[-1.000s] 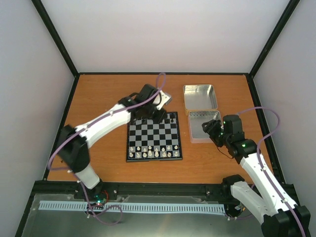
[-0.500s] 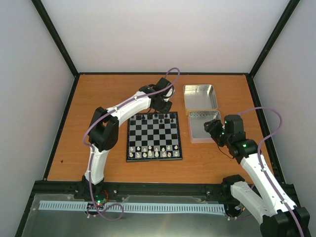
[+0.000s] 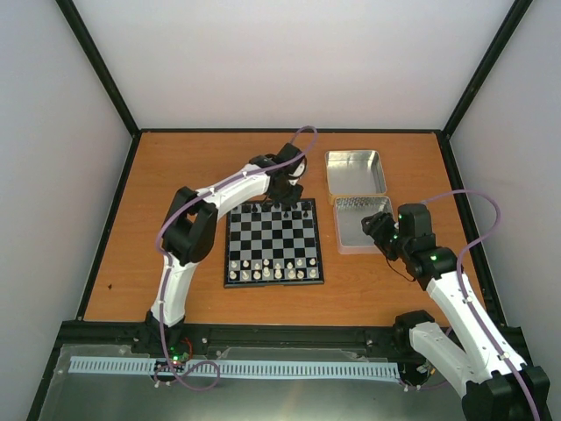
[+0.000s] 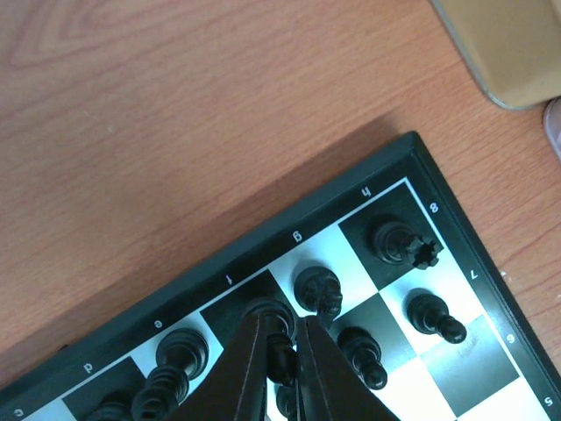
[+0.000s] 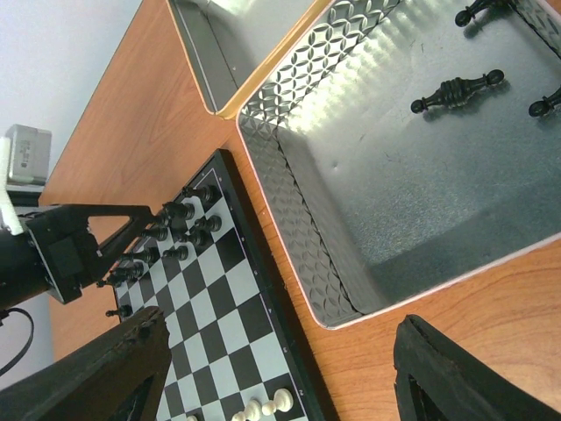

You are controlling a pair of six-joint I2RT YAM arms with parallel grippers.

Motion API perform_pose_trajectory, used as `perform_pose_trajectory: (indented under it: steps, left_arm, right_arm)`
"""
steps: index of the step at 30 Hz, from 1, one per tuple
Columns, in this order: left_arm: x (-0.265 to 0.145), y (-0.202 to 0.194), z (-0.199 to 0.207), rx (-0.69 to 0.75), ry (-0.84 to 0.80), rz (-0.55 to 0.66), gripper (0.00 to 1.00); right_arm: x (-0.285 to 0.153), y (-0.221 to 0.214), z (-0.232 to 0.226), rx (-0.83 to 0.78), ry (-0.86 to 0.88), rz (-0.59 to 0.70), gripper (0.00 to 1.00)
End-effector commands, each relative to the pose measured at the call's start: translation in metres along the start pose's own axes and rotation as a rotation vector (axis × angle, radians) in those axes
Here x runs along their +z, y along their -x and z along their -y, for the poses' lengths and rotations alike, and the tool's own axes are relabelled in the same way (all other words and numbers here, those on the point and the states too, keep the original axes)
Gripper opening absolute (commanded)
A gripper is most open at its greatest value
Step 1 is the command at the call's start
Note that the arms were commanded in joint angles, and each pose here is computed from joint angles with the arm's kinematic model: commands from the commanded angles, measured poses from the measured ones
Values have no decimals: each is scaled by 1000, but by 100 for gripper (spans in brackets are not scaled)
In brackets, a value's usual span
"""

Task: Set up the chess pieces on the board
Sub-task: Place the chess piece on the chessboard.

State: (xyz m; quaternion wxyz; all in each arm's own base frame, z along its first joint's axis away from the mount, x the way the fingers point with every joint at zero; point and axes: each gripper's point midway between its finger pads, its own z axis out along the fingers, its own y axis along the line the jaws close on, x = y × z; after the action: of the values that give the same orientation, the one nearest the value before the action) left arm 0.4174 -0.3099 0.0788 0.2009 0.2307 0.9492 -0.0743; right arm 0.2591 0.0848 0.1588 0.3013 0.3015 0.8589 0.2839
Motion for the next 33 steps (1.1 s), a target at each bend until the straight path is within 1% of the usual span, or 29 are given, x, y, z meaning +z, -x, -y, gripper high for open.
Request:
perform_pose_trajectory:
  steps: [1,8,18,20,23,25,29,33]
  left_arm:
    - [4,0,-1,-26,-8,1,1]
    - [10,-9,-3,-30,-3,-13,2]
    - [13,-4,-8,-35,23,2,5]
    - [12,-4,-8,-35,26,2,9]
    - [8,0,-6,-31,11,9,19]
    - [1,7,-2,-35,-6,20,24]
    - [-29,30,0,-42,-15,84,28]
    - [-56,45,0,-45,-11,146,29]
  right_arm:
    - [-4,6,-3,-4,2,24,70]
    - [-4,6,-4,-8,5,23,70]
    - [-4,6,-4,-10,5,21,70]
    - [-4,7,-5,-11,5,22,70]
    - [-4,6,-5,-10,5,20,70]
    - [-4,6,-8,-16,22,13,70]
    - [-4,3,-13,-23,47,-1,70]
    - [-3,4,-11,-29,40,2,70]
